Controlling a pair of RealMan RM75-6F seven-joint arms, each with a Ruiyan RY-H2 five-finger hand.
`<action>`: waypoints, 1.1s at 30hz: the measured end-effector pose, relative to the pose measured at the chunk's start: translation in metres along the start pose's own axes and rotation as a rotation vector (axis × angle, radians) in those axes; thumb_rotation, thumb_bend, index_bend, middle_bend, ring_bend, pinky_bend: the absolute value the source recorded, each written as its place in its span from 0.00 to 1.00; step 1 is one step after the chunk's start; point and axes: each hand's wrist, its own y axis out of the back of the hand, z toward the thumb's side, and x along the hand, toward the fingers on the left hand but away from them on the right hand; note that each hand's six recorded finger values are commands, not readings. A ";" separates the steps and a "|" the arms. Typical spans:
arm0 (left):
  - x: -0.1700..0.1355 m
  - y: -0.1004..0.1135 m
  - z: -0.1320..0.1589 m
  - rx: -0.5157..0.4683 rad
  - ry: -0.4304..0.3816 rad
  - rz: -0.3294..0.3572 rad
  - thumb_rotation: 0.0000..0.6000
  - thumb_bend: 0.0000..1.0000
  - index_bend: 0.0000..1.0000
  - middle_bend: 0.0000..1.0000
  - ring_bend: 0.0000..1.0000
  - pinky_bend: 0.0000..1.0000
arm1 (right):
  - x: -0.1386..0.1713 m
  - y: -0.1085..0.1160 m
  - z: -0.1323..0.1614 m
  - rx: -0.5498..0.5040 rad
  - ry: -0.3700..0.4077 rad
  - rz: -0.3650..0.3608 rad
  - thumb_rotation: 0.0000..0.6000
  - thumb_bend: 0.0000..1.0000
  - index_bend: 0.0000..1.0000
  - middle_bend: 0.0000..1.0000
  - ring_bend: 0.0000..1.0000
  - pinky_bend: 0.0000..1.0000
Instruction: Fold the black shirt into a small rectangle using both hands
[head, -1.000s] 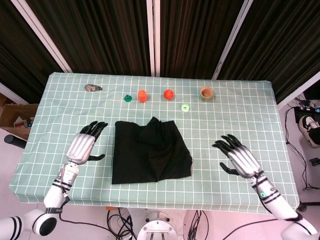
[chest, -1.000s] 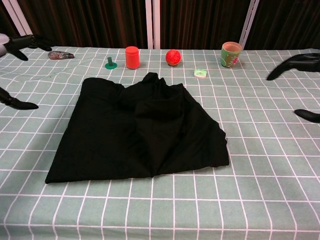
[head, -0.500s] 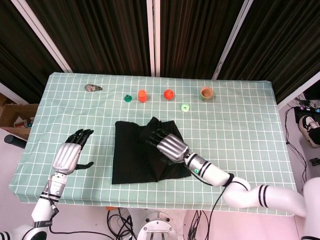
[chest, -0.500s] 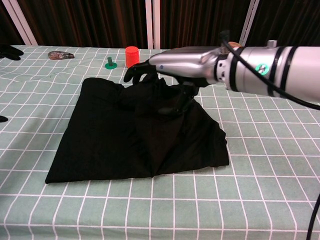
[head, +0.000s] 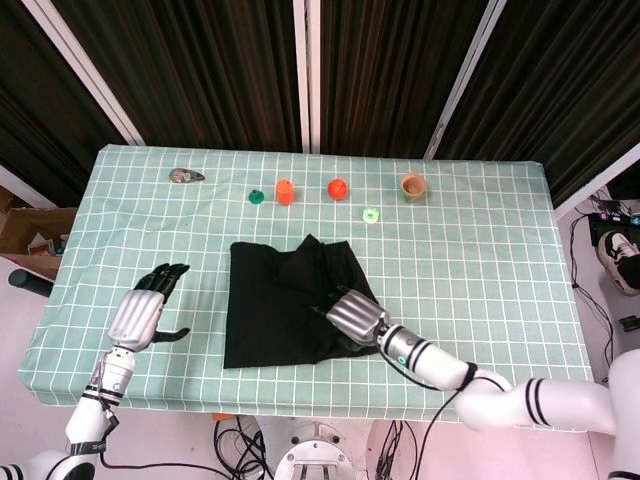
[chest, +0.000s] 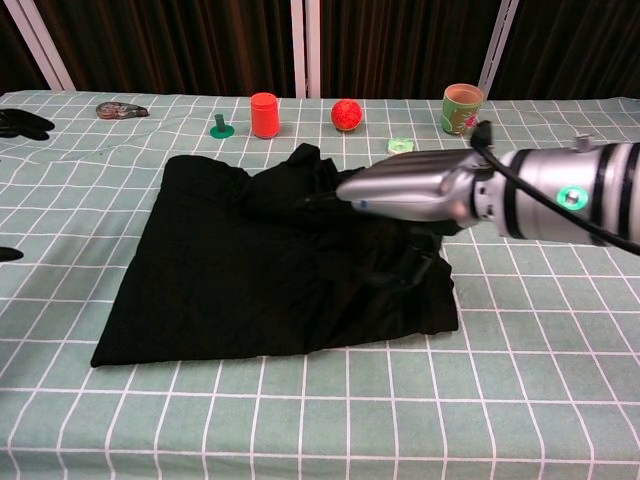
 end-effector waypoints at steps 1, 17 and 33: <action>0.001 -0.001 0.001 -0.002 -0.002 -0.002 1.00 0.00 0.10 0.10 0.07 0.19 | 0.013 -0.005 -0.007 0.014 -0.016 0.004 1.00 0.37 0.09 0.36 0.17 0.14; 0.005 -0.006 0.008 -0.009 -0.018 -0.020 1.00 0.00 0.10 0.10 0.07 0.19 | 0.068 -0.034 -0.045 -0.020 -0.131 -0.039 1.00 0.37 0.13 0.32 0.17 0.16; -0.003 -0.008 -0.007 -0.044 0.024 -0.006 1.00 0.00 0.10 0.10 0.07 0.19 | -0.010 0.041 -0.060 0.107 -0.130 -0.183 1.00 0.39 0.24 0.11 0.00 0.01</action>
